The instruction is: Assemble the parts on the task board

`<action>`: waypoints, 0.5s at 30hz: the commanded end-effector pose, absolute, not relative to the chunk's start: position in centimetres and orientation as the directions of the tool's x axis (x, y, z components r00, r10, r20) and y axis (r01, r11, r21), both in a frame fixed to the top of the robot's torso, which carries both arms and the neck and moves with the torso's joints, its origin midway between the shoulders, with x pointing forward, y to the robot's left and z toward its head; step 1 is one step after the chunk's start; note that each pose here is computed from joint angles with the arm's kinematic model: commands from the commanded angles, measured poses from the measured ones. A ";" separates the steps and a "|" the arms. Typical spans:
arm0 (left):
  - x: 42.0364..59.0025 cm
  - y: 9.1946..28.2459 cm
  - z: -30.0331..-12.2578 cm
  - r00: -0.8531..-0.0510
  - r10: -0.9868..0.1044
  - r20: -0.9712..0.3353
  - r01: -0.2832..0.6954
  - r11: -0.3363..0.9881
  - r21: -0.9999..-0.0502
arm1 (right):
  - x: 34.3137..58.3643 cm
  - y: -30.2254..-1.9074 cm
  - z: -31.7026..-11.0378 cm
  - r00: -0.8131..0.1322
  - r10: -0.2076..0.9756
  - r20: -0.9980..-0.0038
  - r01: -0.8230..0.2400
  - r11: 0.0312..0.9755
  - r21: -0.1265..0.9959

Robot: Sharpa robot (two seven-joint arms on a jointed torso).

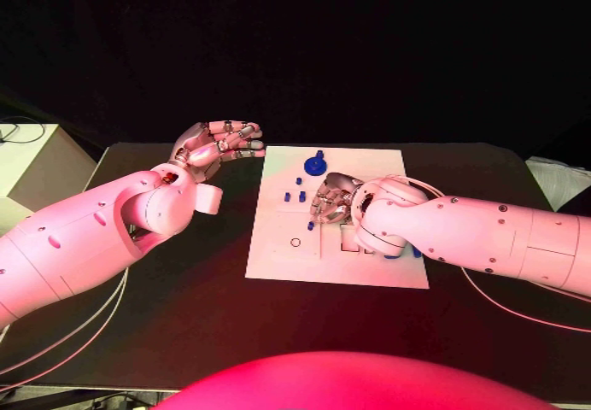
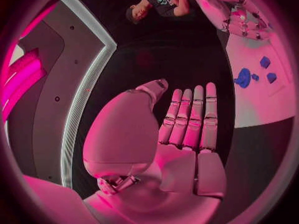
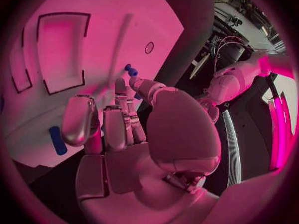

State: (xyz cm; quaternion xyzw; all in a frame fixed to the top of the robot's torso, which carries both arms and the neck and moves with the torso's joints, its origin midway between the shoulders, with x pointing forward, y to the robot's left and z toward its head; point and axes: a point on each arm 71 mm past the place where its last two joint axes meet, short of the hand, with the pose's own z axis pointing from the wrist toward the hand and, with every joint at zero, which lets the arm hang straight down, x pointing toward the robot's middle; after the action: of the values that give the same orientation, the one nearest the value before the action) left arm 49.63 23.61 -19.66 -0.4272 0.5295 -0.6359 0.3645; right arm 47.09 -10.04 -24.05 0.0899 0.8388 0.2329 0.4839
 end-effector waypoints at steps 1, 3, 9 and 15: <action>49.6 23.4 -19.6 -0.385 -0.908 0.165 0.012 -0.184 -0.983 | 47.1 -10.0 -24.0 -0.512 0.377 -0.772 -0.083 0.873 0.481; 49.6 23.5 -19.6 -0.384 -0.908 0.165 0.012 -0.184 -0.983 | 47.1 -10.0 -24.1 -0.511 0.376 -0.773 -0.082 0.873 0.480; 49.6 23.5 -19.6 -0.384 -0.908 0.165 0.012 -0.184 -0.983 | 47.2 -10.1 -24.0 -0.503 0.376 -0.778 -0.082 0.875 0.476; 49.6 23.5 -19.6 -0.384 -0.908 0.165 0.012 -0.184 -0.983 | 47.3 -10.2 -24.0 -0.489 0.380 -0.785 -0.083 0.876 0.476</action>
State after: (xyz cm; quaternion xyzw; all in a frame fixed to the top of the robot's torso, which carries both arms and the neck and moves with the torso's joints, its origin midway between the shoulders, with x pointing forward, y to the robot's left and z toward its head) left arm 49.63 23.65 -19.66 -0.4273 0.5297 -0.6356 0.3645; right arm 47.27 -10.23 -24.07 0.0927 0.8363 0.2307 0.4886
